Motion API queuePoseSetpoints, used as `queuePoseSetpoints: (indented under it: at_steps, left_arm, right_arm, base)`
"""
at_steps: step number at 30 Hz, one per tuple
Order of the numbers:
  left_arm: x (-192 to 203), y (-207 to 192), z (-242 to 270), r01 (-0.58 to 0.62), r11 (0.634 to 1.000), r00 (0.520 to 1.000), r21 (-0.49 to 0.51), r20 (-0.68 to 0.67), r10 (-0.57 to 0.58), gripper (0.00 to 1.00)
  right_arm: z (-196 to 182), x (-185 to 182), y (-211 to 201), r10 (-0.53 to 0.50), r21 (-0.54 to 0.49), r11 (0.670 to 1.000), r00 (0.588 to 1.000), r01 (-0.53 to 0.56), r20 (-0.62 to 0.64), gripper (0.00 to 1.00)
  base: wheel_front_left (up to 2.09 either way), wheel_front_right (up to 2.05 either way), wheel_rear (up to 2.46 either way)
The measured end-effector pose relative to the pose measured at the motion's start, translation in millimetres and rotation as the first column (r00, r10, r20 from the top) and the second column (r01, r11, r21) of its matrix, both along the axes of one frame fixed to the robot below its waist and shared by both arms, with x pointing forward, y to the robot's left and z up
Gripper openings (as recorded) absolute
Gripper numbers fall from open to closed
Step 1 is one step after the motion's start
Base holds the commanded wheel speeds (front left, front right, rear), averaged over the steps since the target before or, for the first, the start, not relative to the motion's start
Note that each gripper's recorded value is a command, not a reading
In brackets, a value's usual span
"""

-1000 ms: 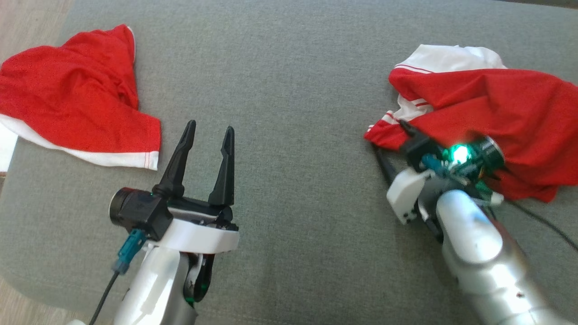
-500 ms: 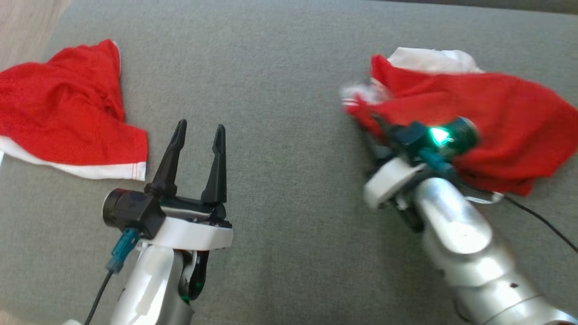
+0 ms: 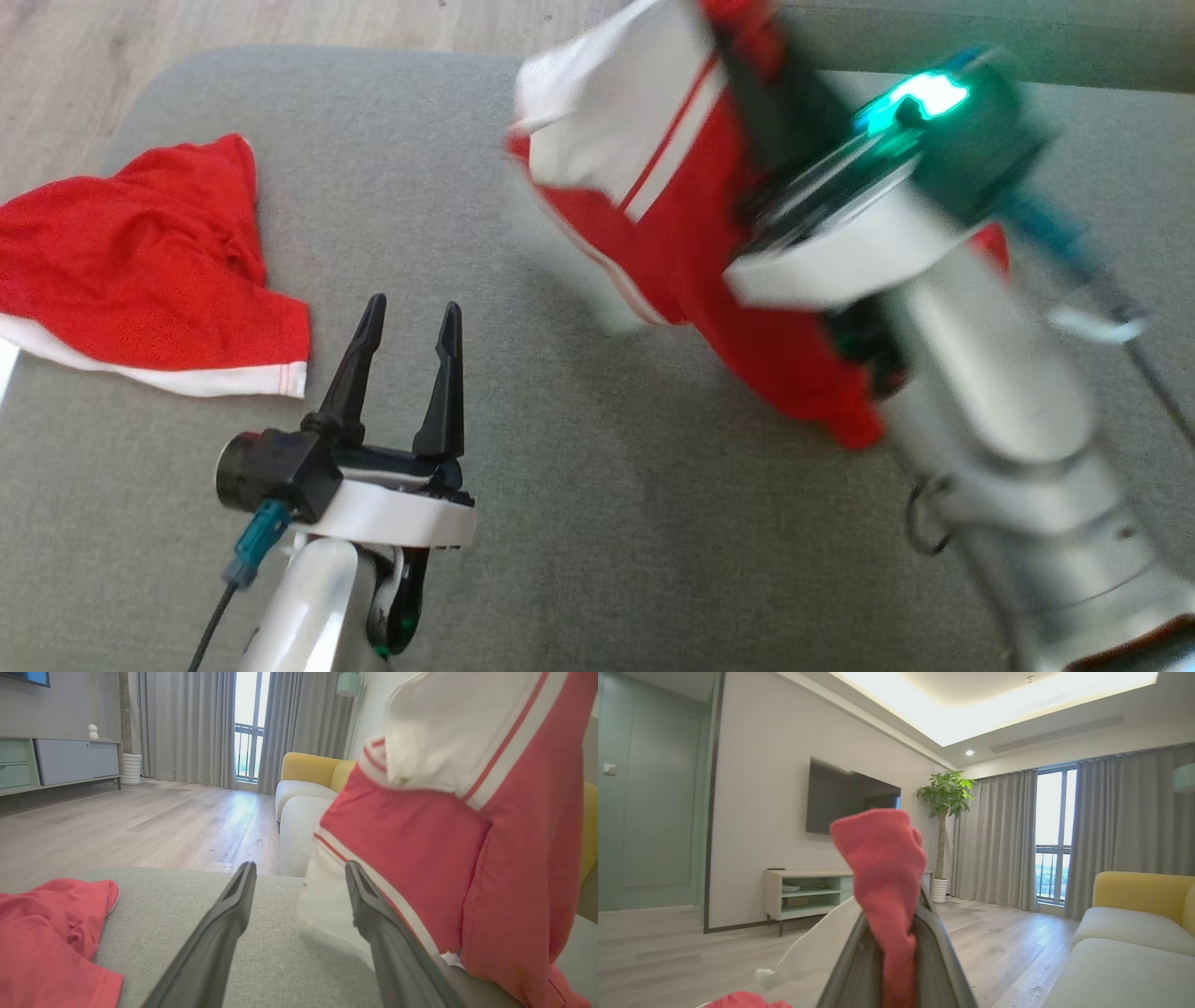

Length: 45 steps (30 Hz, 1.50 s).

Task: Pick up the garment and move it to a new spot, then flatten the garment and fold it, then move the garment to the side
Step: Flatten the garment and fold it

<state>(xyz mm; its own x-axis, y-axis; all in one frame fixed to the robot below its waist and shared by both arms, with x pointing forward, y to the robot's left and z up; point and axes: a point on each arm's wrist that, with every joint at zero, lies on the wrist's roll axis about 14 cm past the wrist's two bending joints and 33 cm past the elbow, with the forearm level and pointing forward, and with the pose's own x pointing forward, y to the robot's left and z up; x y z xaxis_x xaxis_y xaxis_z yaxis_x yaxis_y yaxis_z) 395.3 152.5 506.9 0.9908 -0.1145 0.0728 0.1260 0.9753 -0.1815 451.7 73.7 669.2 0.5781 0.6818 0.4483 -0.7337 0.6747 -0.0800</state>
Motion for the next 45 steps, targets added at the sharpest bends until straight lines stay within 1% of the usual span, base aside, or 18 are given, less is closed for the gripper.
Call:
queuePoseSetpoints:
  at_steps: [2, 5, 6, 7, 9, 10, 11, 12, 13, 15, 17, 18, 19, 25, 30, 34, 39, 45]
  left_arm:
    - [-1.1, 2.4, 1.4, -0.007, 1.0, 1.0, -0.001, 0.004, 0.007, 1.0]
    - [-1.6, 4.3, 0.8, -0.013, 1.0, 1.0, 0.0, 0.002, 0.013, 1.0]
    - [-1.6, 4.3, 0.8, -0.013, 1.0, 1.0, 0.0, 0.002, 0.013, 1.0]
    - [-1.7, 5.1, -0.4, -0.015, 1.0, 1.0, -0.004, -0.002, 0.015, 1.0]
    - [-1.8, 6.7, -4.1, -0.021, 1.0, 1.0, -0.01, -0.014, 0.021, 1.0]
    - [-1.9, 7.3, -6.2, -0.022, 1.0, 1.0, -0.009, -0.02, 0.022, 1.0]
    - [-1.6, 7.2, -10.1, -0.022, 1.0, 0.999, -0.009, -0.032, 0.022, 1.0]
    - [-1.2, 6.6, -12.2, -0.02, 1.0, 0.999, -0.013, -0.039, 0.02, 1.0]
    - [-0.6, 6.3, -13.5, -0.019, 1.0, 0.999, -0.014, -0.043, 0.019, 1.0]
    - [1.7, 7.0, -13.4, -0.02, 1.0, 0.999, -0.013, -0.043, 0.019, 1.0]
    - [4.0, 7.5, -12.7, -0.02, 1.0, 0.999, -0.011, -0.042, 0.02, 1.0]
    - [5.1, 8.1, -13.1, -0.024, 1.0, 0.999, -0.014, -0.044, 0.023, 1.0]
    - [5.8, 8.7, -13.7, -0.026, 1.0, 0.999, -0.013, -0.046, 0.025, 1.0]
    - [9.2, 7.6, -14.2, -0.028, 0.999, 0.999, -0.016, -0.046, 0.027, 1.0]
    - [15.2, 8.2, -7.7, -0.035, 0.999, 0.999, -0.024, -0.024, 0.035, 1.0]
    - [19.7, -3.0, 0.5, -0.002, 0.999, 1.0, -0.036, 0.004, 0.002, 1.0]
    - [22.6, -17.5, 19.9, 0.043, 0.998, 0.997, -0.042, 0.064, -0.04, 1.0]
    - [17.5, -35.5, 31.4, 0.093, 0.995, 0.991, -0.046, 0.1, -0.088, 1.0]
  right_arm:
    - [9.7, 14.5, -16.4, -0.045, 0.015, 0.999, 0.999, 0.045, -0.013, 0.0]
    - [13.5, 48.1, -48.7, -0.137, -0.007, 0.991, 0.99, 0.137, -0.038, 0.0]
    - [13.5, 48.1, -48.7, -0.137, -0.007, 0.991, 0.99, 0.137, -0.038, 0.0]
    - [11.0, 61.2, -58.6, -0.166, -0.023, 0.986, 0.984, 0.165, -0.056, 0.0]
    - [-1.4, 85.3, -72.9, -0.227, -0.119, 0.969, 0.972, 0.219, -0.058, 0.0]
    - [-7.5, 97.3, -78.8, -0.25, -0.14, 0.961, 0.965, 0.238, -0.078, 0.0]
    - [-27.8, 121.1, -87.2, -0.296, -0.187, 0.946, 0.941, 0.264, -0.166, 0.0]
    - [-37.0, 130.8, -89.6, -0.314, -0.207, 0.939, 0.929, 0.274, -0.194, 0.72]
    - [-48.9, 140.5, -92.0, -0.334, -0.232, 0.932, 0.911, 0.28, -0.241, 1.0]
    - [-73.7, 153.9, -93.2, -0.372, -0.335, 0.902, 0.883, 0.272, -0.286, 1.0]
    - [-91.0, 162.5, -93.4, -0.406, -0.446, 0.856, 0.876, 0.263, -0.262, 1.0]
    - [-95.5, 165.5, -91.7, -0.411, -0.475, 0.841, 0.876, 0.259, -0.252, 1.0]
    - [-98.0, 168.1, -90.1, -0.412, -0.481, 0.838, 0.876, 0.256, -0.252, 1.0]
    - [-101.5, 165.5, -92.8, -0.401, -0.446, 0.855, 0.882, 0.263, -0.249, 1.0]
    - [-79.0, 155.1, -100.8, -0.377, -0.39, 0.877, 0.905, 0.28, -0.199, 1.0]
    - [-57.0, 143.8, -122.0, -0.383, -0.335, 0.886, 0.913, 0.319, -0.142, 1.0]
    - [-47.5, 116.2, -145.0, -0.394, -0.249, 0.901, 0.909, 0.355, -0.133, 1.0]
    - [-54.9, 68.2, -171.1, -0.441, -0.153, 0.894, 0.888, 0.422, -0.131, 1.0]
  base:
    - [0.0, 0.0, 0.0]
    - [0.0, 0.0, 0.0]
    - [0.0, 0.0, 0.0]
    - [0.0, 0.0, 0.0]
    - [0.0, 0.0, 0.0]
    - [0.0, 0.0, 0.0]
    - [0.0, 0.0, 0.0]
    - [0.0, 0.0, 0.0]
    - [0.0, 0.0, 0.0]
    - [0.0, 0.0, 0.0]
    - [0.0, 0.0, 0.0]
    - [0.0, 0.0, 0.0]
    - [0.0, 0.0, 0.0]
    - [0.0, 0.0, 0.0]
    - [0.0, 0.0, 0.0]
    - [0.0, 0.0, 0.0]
    - [0.0, 0.0, 0.0]
    - [0.0, 0.0, 0.0]
